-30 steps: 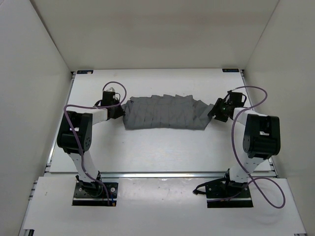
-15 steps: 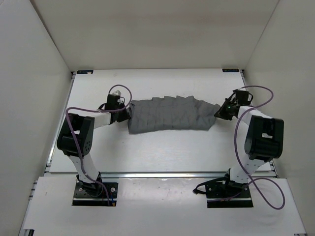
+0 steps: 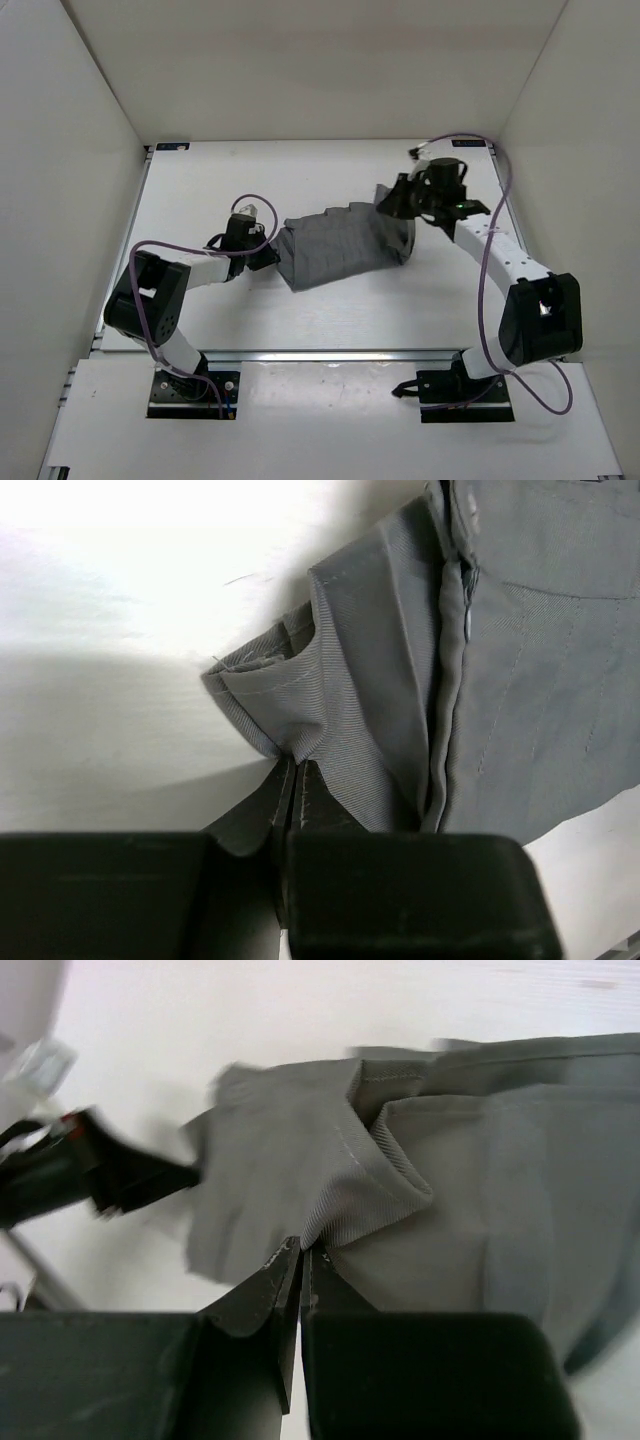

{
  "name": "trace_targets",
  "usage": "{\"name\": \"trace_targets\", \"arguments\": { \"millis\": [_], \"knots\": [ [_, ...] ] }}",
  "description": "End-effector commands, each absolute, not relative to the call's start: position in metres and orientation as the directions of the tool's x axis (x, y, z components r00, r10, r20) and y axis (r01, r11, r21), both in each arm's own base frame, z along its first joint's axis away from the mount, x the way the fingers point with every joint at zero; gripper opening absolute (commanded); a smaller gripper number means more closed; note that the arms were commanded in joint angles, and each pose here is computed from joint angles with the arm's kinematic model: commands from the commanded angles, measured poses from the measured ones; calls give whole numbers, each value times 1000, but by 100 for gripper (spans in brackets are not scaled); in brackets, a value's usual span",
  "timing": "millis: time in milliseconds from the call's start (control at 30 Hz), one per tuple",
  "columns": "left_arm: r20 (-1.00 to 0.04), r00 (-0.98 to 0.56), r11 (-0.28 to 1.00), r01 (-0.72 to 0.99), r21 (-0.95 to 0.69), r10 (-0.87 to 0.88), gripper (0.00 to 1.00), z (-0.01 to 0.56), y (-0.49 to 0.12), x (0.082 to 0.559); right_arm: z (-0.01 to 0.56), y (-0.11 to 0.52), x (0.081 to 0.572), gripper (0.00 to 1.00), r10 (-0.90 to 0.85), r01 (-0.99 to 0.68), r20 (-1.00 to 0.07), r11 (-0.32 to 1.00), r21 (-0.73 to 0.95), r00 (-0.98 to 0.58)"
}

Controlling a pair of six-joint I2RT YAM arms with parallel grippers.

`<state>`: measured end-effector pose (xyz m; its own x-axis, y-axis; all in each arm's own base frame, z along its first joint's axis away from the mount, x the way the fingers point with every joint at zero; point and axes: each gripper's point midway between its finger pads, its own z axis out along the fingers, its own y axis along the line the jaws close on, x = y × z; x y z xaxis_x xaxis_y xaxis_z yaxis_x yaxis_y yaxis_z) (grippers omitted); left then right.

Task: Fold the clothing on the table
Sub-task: Fold the skirt

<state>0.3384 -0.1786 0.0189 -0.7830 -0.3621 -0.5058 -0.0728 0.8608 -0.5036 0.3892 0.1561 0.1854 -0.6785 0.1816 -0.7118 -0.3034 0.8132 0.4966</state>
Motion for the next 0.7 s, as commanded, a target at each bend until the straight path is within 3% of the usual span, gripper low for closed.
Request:
{"name": "trace_targets", "arguments": {
  "millis": [0, 67, 267, 667],
  "knots": [
    [-548, -727, 841, -75, -535, -413, 0, 41, -171, 344, 215, 225, 359, 0, 133, -518, -760, 656, 549, -636],
    [-549, -721, 842, -87, -533, -422, 0, 40, -167, 341, 225, 265, 342, 0, 93, -629, -795, 560, 539, -599],
    [-541, -729, 842, -89, -532, -419, 0, 34, -168, 336, 221, 338, 317, 1, -4, -727, -788, 388, 566, -616],
    [-536, -732, 841, -95, -532, -422, 0, 32, -163, 333, 168, 404, 276, 0, -176, -722, -703, 245, 647, -689]
  ]
}}
